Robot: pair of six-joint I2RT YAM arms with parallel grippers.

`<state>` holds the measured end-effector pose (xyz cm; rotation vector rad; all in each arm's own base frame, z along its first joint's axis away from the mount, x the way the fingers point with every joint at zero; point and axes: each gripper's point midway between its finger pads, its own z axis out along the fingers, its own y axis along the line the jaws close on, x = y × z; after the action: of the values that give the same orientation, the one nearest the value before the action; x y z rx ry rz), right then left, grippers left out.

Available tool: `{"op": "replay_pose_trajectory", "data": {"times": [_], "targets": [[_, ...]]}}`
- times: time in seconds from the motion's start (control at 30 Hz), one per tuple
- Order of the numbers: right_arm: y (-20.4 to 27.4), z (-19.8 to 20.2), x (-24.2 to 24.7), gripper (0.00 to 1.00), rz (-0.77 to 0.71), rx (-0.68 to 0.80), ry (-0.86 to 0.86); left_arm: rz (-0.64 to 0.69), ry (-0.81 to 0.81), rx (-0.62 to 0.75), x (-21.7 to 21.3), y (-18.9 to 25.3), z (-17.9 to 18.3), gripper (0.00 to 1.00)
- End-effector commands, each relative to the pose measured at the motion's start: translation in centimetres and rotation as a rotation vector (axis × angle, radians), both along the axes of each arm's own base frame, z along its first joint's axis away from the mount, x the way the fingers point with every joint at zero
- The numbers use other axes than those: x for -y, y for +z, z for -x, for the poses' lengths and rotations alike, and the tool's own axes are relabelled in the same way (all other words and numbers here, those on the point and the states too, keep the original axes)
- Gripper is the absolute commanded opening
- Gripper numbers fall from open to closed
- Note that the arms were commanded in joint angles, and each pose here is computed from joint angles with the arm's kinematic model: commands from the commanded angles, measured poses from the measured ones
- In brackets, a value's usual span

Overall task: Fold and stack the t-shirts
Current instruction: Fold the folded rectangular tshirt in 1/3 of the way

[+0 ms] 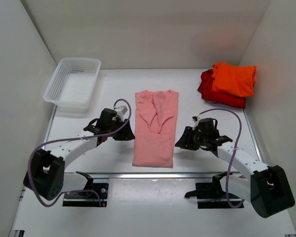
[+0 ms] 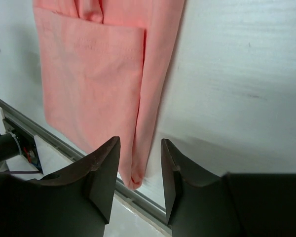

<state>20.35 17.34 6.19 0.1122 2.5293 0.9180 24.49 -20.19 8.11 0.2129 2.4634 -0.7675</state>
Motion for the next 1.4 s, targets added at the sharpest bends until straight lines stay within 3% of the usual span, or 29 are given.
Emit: {"op": "replay_pose_trajectory", "data": {"times": [0.0,0.43,0.87,1.37], "targets": [[2.2,-2.8,-0.9,0.36,-0.048,0.092,0.038,0.014,-0.012,0.031,0.8,-0.1,-1.5,0.53],[1.0,-5.9,-2.9,0.35,-0.071,0.071,0.079,0.038,-0.015,0.018,3.1,-1.4,-4.6,0.56],[-1.0,-6.3,-4.4,0.35,-0.109,0.014,0.105,0.072,0.0,-0.031,3.7,-3.6,-4.8,0.57],[0.5,-7.8,-3.8,0.33,-0.054,0.097,0.08,0.101,-0.005,-0.028,4.4,-3.1,-4.9,0.48]]}}
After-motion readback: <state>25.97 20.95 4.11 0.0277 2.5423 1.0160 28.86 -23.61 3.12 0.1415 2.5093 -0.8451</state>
